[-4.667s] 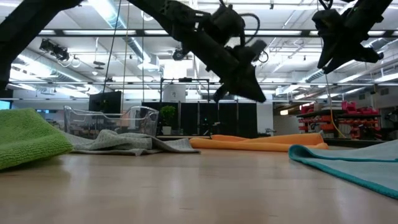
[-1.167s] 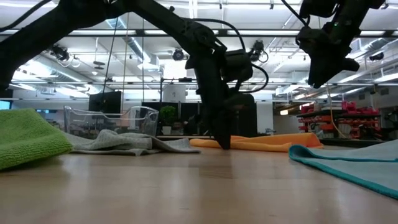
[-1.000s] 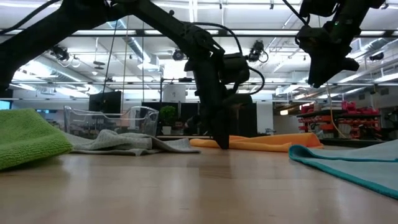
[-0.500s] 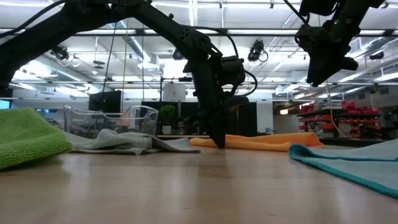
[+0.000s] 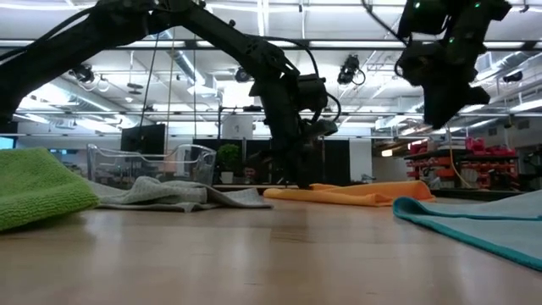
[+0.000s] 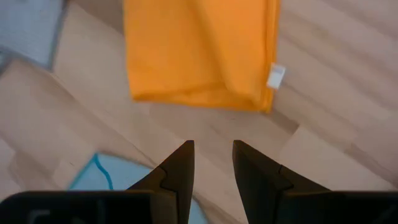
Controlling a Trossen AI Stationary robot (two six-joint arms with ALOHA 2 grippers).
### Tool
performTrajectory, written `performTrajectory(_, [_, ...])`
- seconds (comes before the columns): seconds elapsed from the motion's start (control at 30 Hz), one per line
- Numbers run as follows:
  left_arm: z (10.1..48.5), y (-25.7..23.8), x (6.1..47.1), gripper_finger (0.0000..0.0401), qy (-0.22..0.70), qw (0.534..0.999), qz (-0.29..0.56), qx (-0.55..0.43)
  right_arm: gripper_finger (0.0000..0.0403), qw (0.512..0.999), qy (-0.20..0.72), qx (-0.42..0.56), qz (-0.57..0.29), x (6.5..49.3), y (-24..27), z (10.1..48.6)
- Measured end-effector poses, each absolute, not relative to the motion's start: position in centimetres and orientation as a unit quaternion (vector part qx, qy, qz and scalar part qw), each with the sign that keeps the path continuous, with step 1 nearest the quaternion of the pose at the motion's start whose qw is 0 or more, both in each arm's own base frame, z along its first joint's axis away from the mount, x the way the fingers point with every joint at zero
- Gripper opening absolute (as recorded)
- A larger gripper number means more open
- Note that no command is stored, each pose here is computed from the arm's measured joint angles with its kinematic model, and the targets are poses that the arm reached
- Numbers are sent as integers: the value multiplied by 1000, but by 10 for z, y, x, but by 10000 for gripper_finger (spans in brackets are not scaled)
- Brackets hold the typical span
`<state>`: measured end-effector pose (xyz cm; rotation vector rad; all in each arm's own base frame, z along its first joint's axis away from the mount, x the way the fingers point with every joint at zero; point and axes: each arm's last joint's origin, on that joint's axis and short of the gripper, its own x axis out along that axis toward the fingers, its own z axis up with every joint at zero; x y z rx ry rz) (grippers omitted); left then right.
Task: Fold microfiber towels
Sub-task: Fold the orange microfiber cloth
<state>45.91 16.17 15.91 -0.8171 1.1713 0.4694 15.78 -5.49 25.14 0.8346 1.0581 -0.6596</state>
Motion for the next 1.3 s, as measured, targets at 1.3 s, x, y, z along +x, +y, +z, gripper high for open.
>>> performTrajectory(1.3, [184,100,474,98,536,770,133,-319,117,655,393,543,-350,131,-113,153])
